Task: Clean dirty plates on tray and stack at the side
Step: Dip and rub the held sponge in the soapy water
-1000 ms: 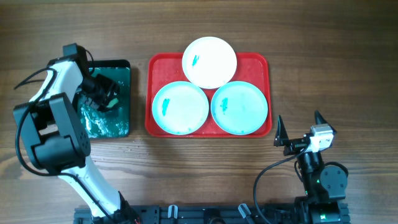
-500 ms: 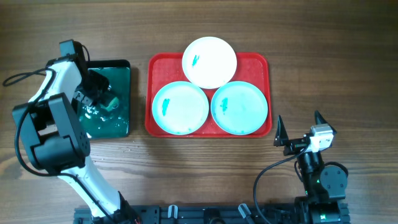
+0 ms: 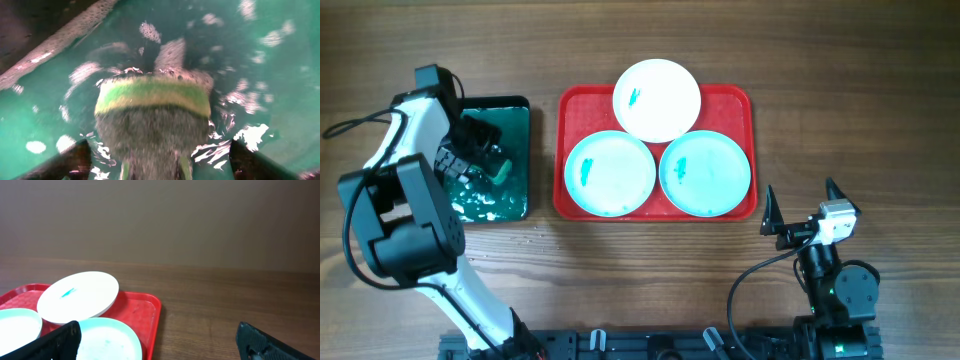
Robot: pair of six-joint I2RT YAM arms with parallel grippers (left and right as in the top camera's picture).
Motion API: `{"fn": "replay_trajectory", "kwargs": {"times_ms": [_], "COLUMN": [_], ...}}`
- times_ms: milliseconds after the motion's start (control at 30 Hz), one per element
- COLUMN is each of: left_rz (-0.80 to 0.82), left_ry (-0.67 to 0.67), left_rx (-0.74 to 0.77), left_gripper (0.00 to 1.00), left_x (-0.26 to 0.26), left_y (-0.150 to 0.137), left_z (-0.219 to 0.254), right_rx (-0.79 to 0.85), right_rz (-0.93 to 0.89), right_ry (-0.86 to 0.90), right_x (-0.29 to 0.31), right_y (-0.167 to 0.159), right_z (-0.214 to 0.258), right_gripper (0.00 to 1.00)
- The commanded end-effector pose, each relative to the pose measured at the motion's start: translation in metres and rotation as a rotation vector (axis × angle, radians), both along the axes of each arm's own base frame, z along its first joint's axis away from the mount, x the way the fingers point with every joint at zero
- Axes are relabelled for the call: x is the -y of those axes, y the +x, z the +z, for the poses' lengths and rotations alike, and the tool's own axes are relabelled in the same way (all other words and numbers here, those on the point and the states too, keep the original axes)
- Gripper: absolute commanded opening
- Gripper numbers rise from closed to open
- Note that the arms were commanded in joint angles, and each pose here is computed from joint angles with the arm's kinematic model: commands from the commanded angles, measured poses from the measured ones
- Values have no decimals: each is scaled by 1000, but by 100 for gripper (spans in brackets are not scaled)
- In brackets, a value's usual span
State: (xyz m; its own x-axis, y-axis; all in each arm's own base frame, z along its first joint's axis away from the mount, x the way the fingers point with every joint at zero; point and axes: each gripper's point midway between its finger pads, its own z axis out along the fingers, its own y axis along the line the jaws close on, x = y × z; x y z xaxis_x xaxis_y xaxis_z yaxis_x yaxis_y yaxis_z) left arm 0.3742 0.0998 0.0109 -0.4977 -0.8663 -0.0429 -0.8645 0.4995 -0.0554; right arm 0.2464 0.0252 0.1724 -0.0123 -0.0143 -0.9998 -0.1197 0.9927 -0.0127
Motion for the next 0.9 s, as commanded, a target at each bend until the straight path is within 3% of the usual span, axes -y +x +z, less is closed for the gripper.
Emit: {"fn": "replay_trajectory", "kwargs": {"times_ms": [0,100,200,467,667,800,867], "left_rz": [-5,-13,-24,-26,-16,-16,-16], "left_ry": [-5,-58,-87,-56,25,29,34], "left_rx": [30,32,24,31,9,20,42], "left_gripper": [90,88,72,62,19,4,4], "left_x": [2,13,23,21,6,5,4], "left_y": [2,0,-5,-11,-17,-14,-10], "left_z": [13,7,-1,-21,-24,-20,-13], "right_rx": [4,4,4,4,4,4,4], "right_rz": [-3,-3,-3,-3,-3,-3,-3], "right_ry": [-12,-12,-12,-12,-12,-12,-12], "right_x": [0,0,0,0,0,0,0], "right_y": [0,0,0,0,0,0,0], "right_z": [0,0,0,0,0,0,0], "right_gripper": [100,100,100,100,100,100,100]}}
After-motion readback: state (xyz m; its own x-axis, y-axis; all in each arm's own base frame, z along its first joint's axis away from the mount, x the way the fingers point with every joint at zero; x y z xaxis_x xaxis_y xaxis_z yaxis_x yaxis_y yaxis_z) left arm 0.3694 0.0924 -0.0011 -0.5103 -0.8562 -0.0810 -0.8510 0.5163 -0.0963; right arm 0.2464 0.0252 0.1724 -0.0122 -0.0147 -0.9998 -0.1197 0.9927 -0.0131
